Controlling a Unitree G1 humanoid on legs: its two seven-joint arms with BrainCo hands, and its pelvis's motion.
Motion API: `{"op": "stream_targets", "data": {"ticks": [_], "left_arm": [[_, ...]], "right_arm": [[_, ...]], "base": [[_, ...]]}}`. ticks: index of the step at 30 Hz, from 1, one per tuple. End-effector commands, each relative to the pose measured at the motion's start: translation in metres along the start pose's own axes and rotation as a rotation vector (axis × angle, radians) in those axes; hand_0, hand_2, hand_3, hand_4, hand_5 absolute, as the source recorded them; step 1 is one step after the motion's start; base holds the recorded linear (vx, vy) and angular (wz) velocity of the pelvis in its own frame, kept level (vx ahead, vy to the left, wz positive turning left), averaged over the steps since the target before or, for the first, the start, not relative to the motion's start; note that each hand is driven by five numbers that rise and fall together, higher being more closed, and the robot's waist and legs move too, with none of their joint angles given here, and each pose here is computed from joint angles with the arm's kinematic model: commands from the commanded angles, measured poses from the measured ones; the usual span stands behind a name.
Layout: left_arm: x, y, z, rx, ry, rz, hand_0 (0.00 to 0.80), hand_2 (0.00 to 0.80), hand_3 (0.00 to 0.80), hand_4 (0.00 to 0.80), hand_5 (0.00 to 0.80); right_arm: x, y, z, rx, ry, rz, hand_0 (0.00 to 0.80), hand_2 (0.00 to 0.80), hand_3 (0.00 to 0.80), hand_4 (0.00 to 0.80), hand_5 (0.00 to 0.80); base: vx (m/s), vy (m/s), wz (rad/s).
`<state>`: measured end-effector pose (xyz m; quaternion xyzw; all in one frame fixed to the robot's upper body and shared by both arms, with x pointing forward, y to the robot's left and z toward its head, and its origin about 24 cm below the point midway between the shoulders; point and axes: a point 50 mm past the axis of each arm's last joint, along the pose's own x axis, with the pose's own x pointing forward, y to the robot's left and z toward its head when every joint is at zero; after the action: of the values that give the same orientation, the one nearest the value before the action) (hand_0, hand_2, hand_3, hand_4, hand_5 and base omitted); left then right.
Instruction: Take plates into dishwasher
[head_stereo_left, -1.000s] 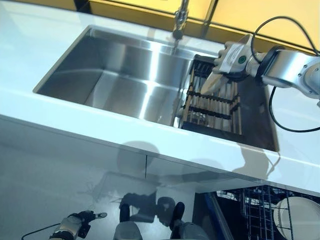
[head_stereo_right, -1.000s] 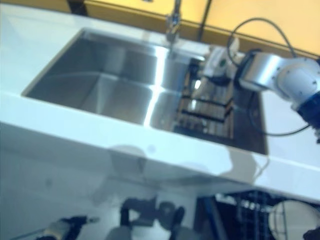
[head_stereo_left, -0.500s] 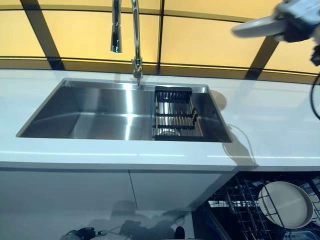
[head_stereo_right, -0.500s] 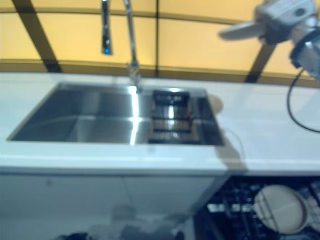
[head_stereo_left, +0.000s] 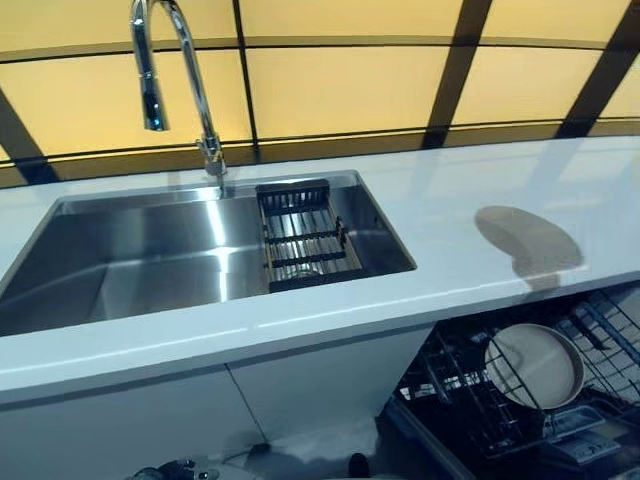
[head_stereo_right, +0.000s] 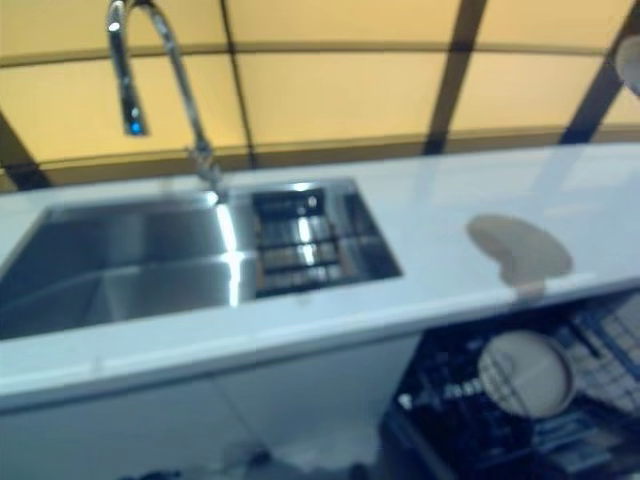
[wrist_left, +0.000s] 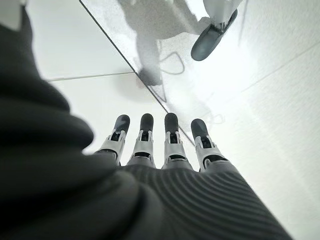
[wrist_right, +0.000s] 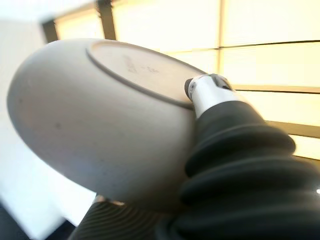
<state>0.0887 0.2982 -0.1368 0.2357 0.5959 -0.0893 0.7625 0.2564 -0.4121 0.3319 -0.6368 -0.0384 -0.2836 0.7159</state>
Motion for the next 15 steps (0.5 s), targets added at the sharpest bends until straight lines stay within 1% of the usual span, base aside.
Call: {"op": "stream_targets", "data": {"ticks": [1,10,15], "left_arm": [[-0.006,0.031,0.003,0.027,-0.003,0.07,0.0,0.0,0.0,0.0,0.0],[-0.005,0.035,0.014,-0.004,-0.026,0.087,0.0,0.0,0.0,0.0,0.0],[-0.005,0.041,0.022,-0.008,-0.034,0.096,0.0,0.0,0.0,0.0,0.0]], "right_arm": [[-0.002,-0.02,-0.011,0.216,0.074,-0.083,0.8,0.8,0.8,0.8,0.8],[-0.033,0.029,-0.064,0.482,0.302,0.142,0.8,0.8,0.8,0.8,0.8],[-0.048,0.058,-0.077,0.618,0.383,0.263,0.8,0.8,0.8,0.8,0.8]], "base": [[0.003,-0.019,-0.15],[0.011,-0.019,-0.22],[-0.021,-0.021,-0.12]]}}
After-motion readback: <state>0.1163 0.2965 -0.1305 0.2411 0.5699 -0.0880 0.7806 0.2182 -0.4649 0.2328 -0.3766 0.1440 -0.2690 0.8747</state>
